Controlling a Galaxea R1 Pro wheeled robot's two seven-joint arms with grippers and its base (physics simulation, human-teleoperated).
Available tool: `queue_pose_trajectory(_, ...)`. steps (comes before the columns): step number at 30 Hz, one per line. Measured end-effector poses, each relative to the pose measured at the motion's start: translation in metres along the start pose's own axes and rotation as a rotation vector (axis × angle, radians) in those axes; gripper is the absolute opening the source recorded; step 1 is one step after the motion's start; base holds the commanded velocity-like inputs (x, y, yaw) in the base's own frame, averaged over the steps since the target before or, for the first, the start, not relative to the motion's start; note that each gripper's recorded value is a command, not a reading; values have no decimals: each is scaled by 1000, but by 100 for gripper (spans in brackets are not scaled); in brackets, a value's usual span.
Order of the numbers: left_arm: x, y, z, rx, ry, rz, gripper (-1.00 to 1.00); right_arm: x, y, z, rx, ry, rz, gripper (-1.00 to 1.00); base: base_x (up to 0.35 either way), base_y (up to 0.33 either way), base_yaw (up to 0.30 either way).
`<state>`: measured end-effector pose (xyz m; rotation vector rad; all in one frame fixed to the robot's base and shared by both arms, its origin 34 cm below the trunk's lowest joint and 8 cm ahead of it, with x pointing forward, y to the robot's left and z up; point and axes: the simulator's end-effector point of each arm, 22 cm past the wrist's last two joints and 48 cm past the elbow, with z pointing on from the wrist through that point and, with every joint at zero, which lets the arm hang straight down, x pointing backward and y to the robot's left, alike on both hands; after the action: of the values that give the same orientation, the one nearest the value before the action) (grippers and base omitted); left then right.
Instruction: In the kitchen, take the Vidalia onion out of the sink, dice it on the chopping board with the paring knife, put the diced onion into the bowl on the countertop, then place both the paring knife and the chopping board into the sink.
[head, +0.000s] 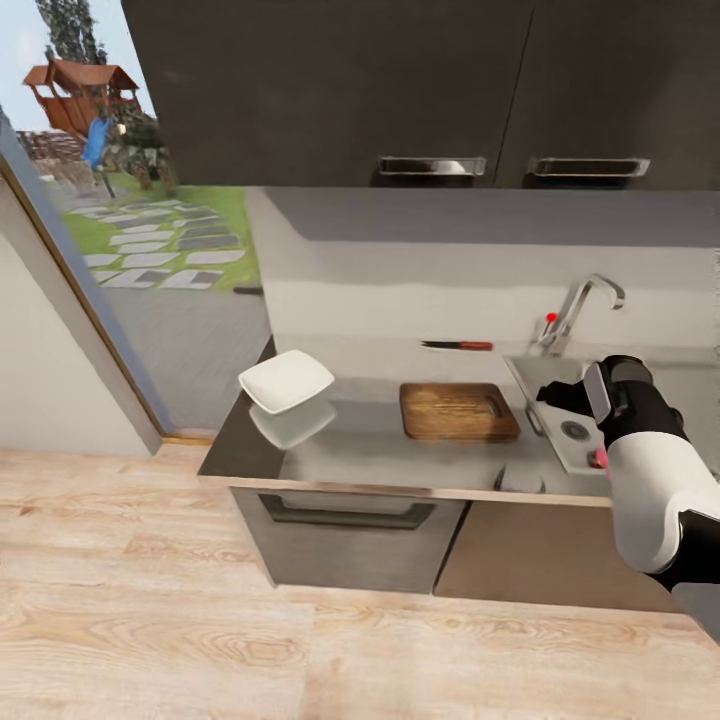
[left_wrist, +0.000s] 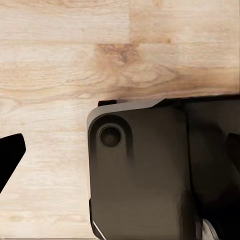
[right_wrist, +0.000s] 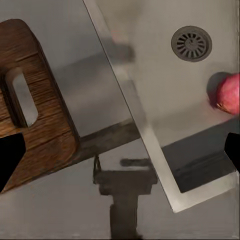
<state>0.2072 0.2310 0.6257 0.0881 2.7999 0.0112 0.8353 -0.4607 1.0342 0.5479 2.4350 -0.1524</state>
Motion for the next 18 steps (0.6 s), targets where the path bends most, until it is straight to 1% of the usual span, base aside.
queue_pose_trajectory(13,0,0,0,0,0,0,100,4,1,2,-1,8,-3,100,-319,0,0)
queue_pose_trajectory(18,0,0,0,0,1,0,100,11,2,7,-1,23,-6,100,-321,0,0)
